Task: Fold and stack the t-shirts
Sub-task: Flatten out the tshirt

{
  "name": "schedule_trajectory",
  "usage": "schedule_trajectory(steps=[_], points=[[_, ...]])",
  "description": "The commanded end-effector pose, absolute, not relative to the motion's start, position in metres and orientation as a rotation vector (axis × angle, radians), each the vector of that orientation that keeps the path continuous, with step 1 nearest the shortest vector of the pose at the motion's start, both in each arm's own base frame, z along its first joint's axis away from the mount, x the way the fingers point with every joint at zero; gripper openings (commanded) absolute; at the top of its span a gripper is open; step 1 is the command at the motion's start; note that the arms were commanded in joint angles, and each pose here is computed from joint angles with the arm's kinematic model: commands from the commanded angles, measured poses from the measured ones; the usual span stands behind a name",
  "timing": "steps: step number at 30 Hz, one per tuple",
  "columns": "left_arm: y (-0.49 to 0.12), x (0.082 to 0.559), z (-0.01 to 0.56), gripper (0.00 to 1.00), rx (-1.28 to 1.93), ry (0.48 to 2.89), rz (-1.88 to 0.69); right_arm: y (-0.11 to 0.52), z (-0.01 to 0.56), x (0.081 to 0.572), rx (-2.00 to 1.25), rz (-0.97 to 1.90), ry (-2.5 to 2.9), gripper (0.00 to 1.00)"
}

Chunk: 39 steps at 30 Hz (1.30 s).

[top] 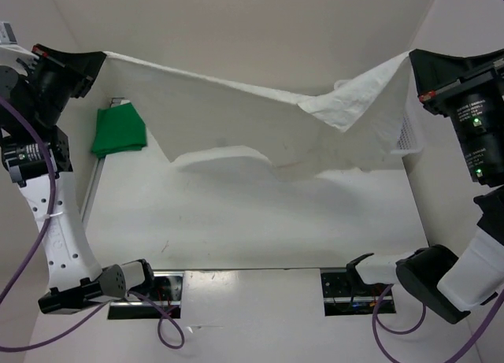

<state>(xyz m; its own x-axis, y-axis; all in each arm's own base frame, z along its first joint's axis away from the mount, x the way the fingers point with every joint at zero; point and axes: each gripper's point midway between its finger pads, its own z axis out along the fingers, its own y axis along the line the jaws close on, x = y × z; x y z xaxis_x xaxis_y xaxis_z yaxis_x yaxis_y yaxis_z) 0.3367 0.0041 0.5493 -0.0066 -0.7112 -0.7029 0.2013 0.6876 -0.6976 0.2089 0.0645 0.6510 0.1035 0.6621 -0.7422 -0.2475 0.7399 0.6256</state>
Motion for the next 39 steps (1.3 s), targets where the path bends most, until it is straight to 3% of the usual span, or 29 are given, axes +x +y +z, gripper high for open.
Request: schedule_trajectory(steps=[1, 7, 10, 11, 16, 20, 24, 29, 32, 36, 37, 38, 39], points=[[0.018, 0.352, 0.547, 0.00, -0.507, 1.406, -0.782, 0.073, 0.633, 0.256, 0.371, 0.573, 1.369, 0.00], [0.047, 0.404, 0.496, 0.00, -0.608, 1.451, -0.741, 0.094, 0.544, 0.404, 0.303, 0.485, 1.613, 0.00], [0.058, 0.434, 0.439, 0.00, -0.697, 1.522, -0.729, 0.085, 0.516, 0.451, 0.282, 0.517, 1.673, 0.00], [0.056, 0.449, 0.417, 0.00, -0.718, 1.567, -0.722, 0.089, 0.484, 0.484, 0.296, 0.506, 1.741, 0.00], [0.058, 0.493, 0.371, 0.00, -0.753, 1.645, -0.750, 0.095, 0.444, 0.541, 0.279, 0.503, 1.805, 0.00], [0.062, 0.513, 0.403, 0.00, -0.725, 1.582, -0.783, 0.099, 0.483, 0.547, 0.265, 0.583, 1.661, 0.00], [0.063, 0.510, 0.467, 0.00, -0.645, 1.468, -0.797, 0.097, 0.588, 0.494, 0.197, 0.685, 1.389, 0.00], [0.072, 0.489, 0.534, 0.00, -0.577, 1.328, -0.799, 0.079, 0.653, 0.441, 0.149, 0.763, 1.215, 0.00], [0.076, 0.484, 0.536, 0.00, -0.580, 1.319, -0.788, 0.075, 0.632, 0.448, 0.151, 0.771, 1.294, 0.00], [0.074, 0.479, 0.515, 0.00, -0.569, 1.355, -0.766, 0.081, 0.548, 0.467, 0.167, 0.731, 1.576, 0.00], [0.072, 0.474, 0.494, 0.00, -0.592, 1.378, -0.768, 0.077, 0.555, 0.446, 0.165, 0.698, 1.562, 0.00], [0.070, 0.471, 0.479, 0.00, -0.583, 1.404, -0.759, 0.075, 0.495, 0.458, 0.215, 0.682, 1.696, 0.00], [0.065, 0.458, 0.473, 0.00, -0.583, 1.414, -0.753, 0.075, 0.481, 0.452, 0.213, 0.673, 1.715, 0.00]])
